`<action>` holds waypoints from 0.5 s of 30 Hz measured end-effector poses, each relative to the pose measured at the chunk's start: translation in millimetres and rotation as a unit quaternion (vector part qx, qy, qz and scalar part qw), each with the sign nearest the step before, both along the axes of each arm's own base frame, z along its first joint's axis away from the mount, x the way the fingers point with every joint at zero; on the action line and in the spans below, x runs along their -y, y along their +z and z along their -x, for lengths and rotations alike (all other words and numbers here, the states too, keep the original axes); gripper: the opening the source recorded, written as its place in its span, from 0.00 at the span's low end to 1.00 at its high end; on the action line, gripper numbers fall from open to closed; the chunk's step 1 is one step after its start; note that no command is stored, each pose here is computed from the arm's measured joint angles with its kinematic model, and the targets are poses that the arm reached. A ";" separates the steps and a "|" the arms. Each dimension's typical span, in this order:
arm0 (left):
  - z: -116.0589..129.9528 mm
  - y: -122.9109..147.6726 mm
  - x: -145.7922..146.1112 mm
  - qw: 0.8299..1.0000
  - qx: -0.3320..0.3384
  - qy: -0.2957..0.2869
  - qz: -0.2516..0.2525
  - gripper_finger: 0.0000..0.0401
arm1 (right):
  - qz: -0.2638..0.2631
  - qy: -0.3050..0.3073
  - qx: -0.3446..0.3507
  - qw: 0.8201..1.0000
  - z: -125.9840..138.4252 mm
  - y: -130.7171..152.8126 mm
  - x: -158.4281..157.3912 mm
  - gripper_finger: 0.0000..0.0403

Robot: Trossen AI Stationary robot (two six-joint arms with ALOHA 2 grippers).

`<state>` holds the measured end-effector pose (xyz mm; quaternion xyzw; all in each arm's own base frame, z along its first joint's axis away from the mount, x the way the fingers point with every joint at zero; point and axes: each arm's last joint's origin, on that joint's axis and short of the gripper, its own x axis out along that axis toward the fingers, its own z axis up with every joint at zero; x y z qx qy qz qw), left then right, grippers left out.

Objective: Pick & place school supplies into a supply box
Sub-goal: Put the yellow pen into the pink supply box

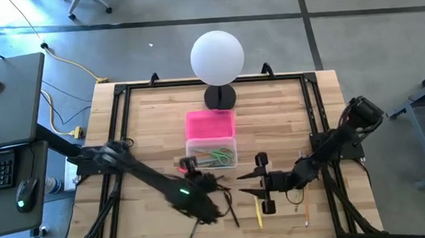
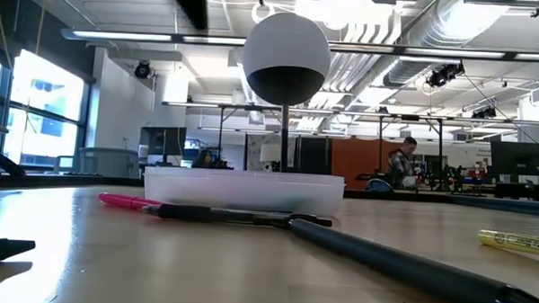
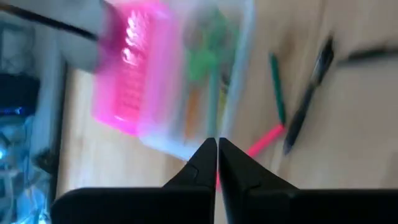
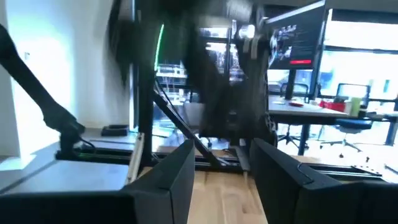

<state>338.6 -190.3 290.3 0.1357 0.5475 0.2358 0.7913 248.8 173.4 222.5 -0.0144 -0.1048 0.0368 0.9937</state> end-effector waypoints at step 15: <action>80.0 67.0 -31.6 0.974 0.211 0.050 -0.063 0.12 | 0.010 -0.010 -0.249 0.968 68.0 -48.9 -47.9 0.34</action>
